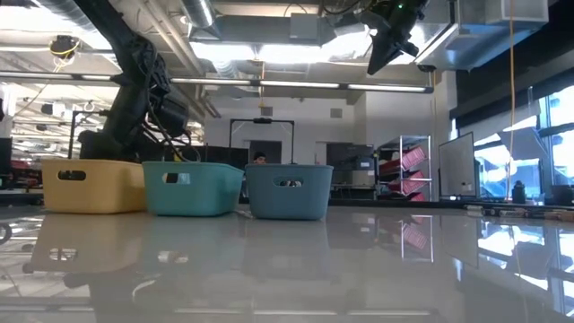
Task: Sort batteries
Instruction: Put the small black battery into the yellow bin
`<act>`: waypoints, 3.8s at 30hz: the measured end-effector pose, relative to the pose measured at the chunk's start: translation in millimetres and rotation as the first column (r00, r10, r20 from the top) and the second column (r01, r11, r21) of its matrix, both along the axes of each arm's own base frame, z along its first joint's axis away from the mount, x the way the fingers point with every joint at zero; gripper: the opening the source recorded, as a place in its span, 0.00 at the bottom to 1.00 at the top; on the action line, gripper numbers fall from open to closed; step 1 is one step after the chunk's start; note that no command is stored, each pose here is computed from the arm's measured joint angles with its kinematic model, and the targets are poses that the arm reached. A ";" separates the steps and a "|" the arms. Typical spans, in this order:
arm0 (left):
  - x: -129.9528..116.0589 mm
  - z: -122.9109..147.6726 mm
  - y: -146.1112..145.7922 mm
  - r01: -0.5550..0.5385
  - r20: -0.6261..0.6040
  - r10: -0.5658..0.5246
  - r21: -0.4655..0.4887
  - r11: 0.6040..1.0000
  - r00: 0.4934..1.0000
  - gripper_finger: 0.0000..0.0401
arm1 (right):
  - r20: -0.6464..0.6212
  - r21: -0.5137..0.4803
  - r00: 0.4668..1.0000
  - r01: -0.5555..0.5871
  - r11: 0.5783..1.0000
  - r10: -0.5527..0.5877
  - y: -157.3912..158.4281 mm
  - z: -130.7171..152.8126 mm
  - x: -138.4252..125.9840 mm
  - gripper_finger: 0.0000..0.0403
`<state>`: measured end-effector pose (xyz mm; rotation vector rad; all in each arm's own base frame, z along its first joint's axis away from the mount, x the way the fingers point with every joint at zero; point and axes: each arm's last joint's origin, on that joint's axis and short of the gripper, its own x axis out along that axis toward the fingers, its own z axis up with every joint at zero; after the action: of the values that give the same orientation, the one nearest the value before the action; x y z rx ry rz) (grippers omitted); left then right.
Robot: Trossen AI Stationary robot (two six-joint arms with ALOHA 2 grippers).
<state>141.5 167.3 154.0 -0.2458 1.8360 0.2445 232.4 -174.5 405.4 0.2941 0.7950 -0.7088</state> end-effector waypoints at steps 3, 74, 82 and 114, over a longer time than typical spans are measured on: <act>-3.9 -5.2 -4.3 0.001 -0.019 -0.001 -0.020 1.000 1.000 0.43 | -0.003 -0.003 1.000 -0.004 1.000 0.004 0.0 0.0 0.0 0.01; -3.0 -3.5 -29.7 0.166 -0.211 -0.153 0.045 0.985 0.965 0.44 | -0.007 -0.063 0.998 -0.058 0.996 0.058 -1.8 2.6 2.4 0.01; 6.5 24.1 -23.1 0.123 -0.093 -0.112 0.122 0.985 0.989 0.44 | -0.004 -0.065 0.998 -0.058 0.996 0.058 -1.9 2.8 2.6 0.01; 30.8 78.7 -90.8 0.158 0.595 -0.068 -0.101 0.982 0.801 0.53 | -0.014 -0.058 0.998 -0.058 0.997 0.057 -1.4 2.0 1.9 0.01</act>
<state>172.4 76.5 232.7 -0.2762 1.2358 -0.0566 234.3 -175.9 407.4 0.2136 0.7905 -0.6788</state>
